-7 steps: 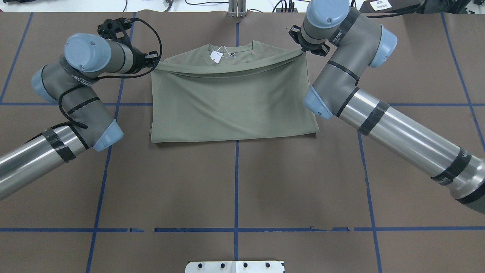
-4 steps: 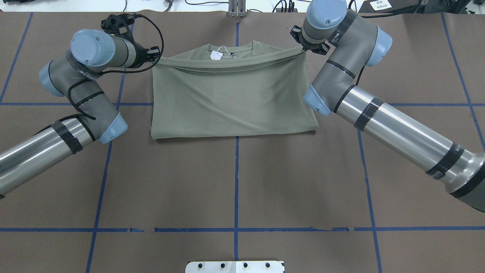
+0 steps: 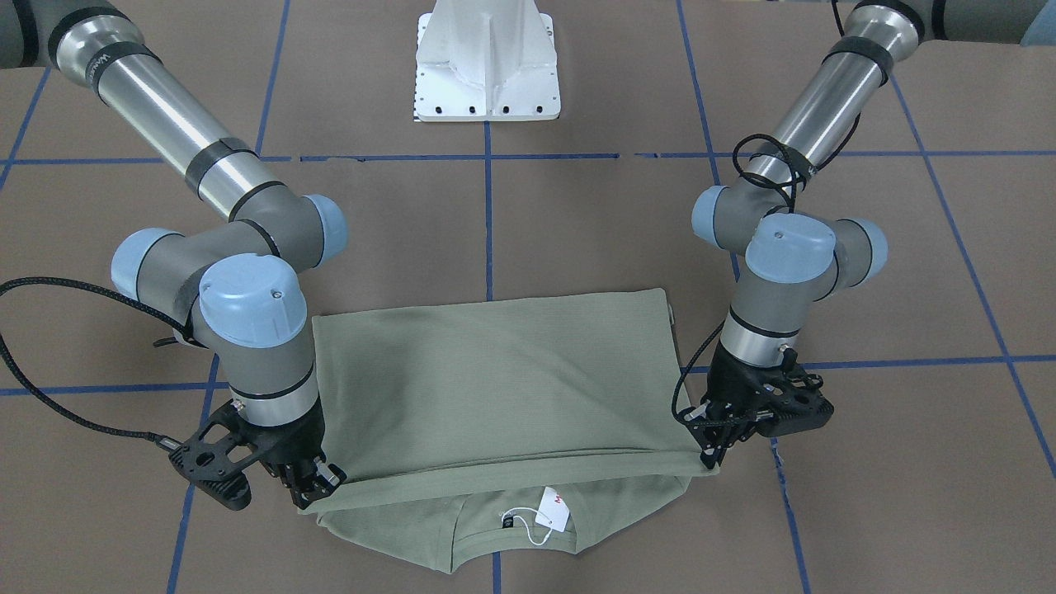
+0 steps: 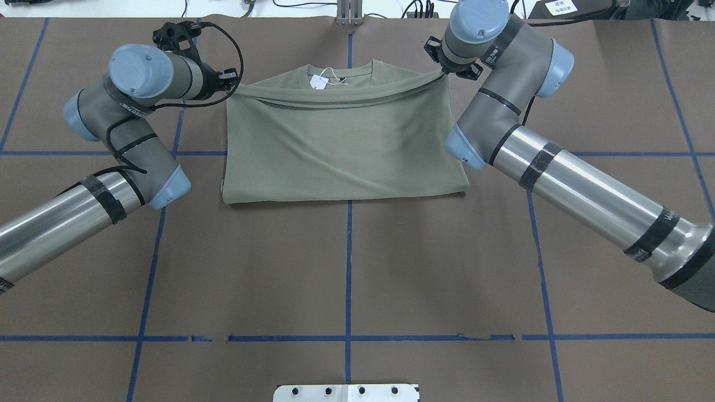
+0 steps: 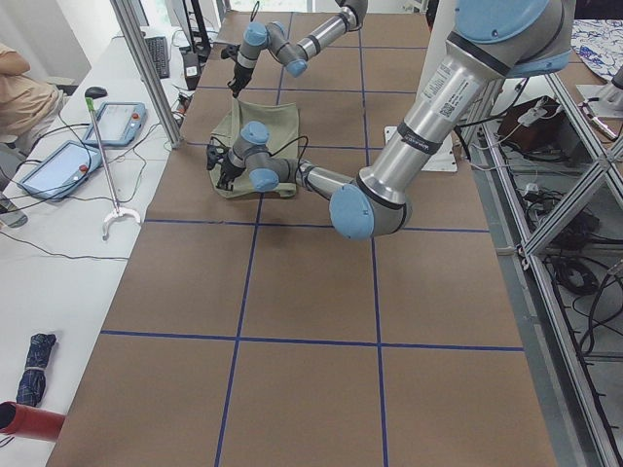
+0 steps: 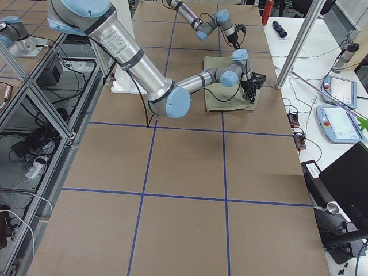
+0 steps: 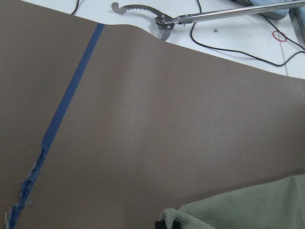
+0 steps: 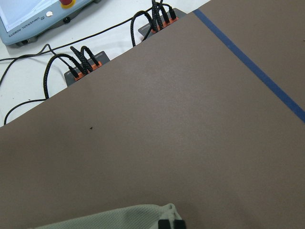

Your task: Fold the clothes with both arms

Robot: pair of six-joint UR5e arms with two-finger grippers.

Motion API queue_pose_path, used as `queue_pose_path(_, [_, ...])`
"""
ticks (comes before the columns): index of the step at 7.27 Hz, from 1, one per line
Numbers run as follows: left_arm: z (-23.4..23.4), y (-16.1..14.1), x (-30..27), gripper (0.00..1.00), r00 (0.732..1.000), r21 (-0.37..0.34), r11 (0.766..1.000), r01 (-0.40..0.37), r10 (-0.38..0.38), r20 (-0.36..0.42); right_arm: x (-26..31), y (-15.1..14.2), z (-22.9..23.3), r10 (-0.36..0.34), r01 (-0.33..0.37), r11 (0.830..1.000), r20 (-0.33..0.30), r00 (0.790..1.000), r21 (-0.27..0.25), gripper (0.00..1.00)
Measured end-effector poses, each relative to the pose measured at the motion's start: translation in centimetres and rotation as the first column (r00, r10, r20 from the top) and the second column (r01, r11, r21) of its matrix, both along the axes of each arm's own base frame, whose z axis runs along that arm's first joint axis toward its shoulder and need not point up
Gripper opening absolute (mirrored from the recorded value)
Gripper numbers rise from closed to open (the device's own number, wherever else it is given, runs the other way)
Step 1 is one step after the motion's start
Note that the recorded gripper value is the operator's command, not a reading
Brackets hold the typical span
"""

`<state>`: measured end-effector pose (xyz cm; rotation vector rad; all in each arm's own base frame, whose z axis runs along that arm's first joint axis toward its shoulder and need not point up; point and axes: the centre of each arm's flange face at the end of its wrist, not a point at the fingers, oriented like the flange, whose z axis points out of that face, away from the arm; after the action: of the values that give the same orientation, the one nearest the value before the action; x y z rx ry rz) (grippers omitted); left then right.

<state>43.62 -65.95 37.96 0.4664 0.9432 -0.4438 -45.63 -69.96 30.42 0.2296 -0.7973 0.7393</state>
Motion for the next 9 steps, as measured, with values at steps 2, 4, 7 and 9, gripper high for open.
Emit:
queue_pose_path(2, [-0.4, 0.2, -0.6, 0.54, 0.999, 0.035, 0.999, -0.005, 0.006, -0.039, 0.6, 0.4, -1.4, 0.006, -0.008, 0.999, 0.051, 0.999, 0.041, 0.60])
queue_pose_path(4, [-1.9, 2.5, -2.6, 0.55, 0.992, 0.073, 0.996, -0.051, 0.059, -0.116, 2.2, 4.0, -0.8, -0.009, 0.002, 0.998, 0.098, 0.995, 0.068, 0.62])
queue_pose_path(7, [-4.2, 7.2, -5.4, 0.55, 0.974, 0.121, 0.987, -0.110, 0.131, -0.184, 4.7, 15.3, 3.3, -0.030, 0.025, 0.999, 0.184, 0.982, 0.031, 0.68])
queue_pose_path(9, [-4.3, 7.9, -5.5, 0.55, 0.966, 0.118, 0.983, -0.143, 0.165, -0.198, 3.6, 19.9, 5.3, -0.005, 0.011, 0.999, 0.209, 0.978, -0.031, 0.68])
